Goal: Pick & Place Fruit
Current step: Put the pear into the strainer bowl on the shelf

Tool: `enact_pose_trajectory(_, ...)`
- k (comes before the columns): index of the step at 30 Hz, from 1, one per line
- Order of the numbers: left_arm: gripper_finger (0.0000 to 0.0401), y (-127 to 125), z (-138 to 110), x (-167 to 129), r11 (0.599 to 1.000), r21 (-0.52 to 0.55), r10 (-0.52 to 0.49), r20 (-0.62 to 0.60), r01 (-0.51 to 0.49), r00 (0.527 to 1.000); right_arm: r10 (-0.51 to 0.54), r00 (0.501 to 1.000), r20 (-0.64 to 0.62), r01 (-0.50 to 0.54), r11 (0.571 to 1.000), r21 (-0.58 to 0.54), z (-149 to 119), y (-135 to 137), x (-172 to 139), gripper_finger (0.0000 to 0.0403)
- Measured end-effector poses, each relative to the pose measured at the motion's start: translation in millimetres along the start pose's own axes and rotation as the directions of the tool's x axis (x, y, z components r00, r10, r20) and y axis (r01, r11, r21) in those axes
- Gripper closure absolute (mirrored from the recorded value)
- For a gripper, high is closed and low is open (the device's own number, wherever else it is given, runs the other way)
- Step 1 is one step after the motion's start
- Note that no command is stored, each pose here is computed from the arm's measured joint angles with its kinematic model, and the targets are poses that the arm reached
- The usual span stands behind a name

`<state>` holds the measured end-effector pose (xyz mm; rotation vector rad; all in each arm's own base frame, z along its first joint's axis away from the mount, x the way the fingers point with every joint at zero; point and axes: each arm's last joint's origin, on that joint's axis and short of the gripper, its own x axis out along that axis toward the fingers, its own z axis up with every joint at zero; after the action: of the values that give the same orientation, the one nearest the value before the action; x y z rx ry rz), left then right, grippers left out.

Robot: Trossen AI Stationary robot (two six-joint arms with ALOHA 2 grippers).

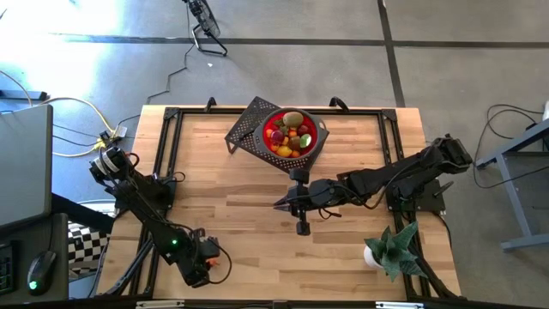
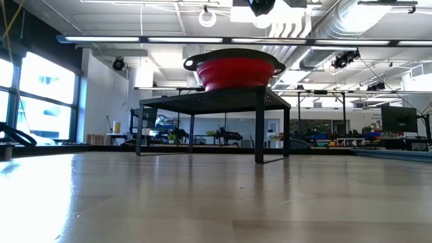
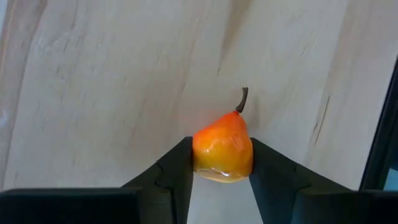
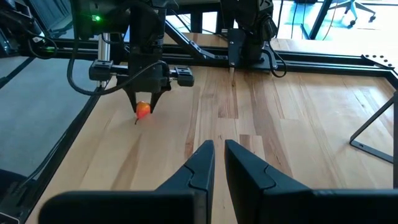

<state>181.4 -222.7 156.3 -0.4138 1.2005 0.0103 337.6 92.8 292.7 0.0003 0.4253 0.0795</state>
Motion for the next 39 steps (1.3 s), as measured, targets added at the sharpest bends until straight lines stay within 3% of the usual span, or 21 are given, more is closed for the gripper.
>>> enact_pose_trajectory(12, 0.0270, -11, 10, -9, 1.000, 0.002, 0.011, 0.128, -0.012, 0.992, 0.026, 0.999, 0.045, -0.025, 1.000, -0.018, 10, 3, -16, 0.0372)
enact_pose_trajectory(22, 0.0270, -22, 28, -35, 0.998, 0.028, 0.044, 0.414, -0.061, 0.909, 0.170, 0.985, -0.016, -0.170, 0.985, -0.028, 6, 10, -19, 0.0372)
enact_pose_trajectory(30, 0.0270, -17, 66, -65, 0.994, 0.047, 0.060, 0.541, -0.101, 0.839, 0.193, 0.981, -0.028, -0.194, 0.980, -0.051, 5, 15, -22, 0.0372)
enact_pose_trajectory(39, 0.0269, -6, 123, -96, 0.977, 0.093, 0.094, 0.624, -0.193, 0.776, 0.175, 0.984, 0.043, -0.167, 0.975, -0.149, 13, 16, -26, 0.0372)
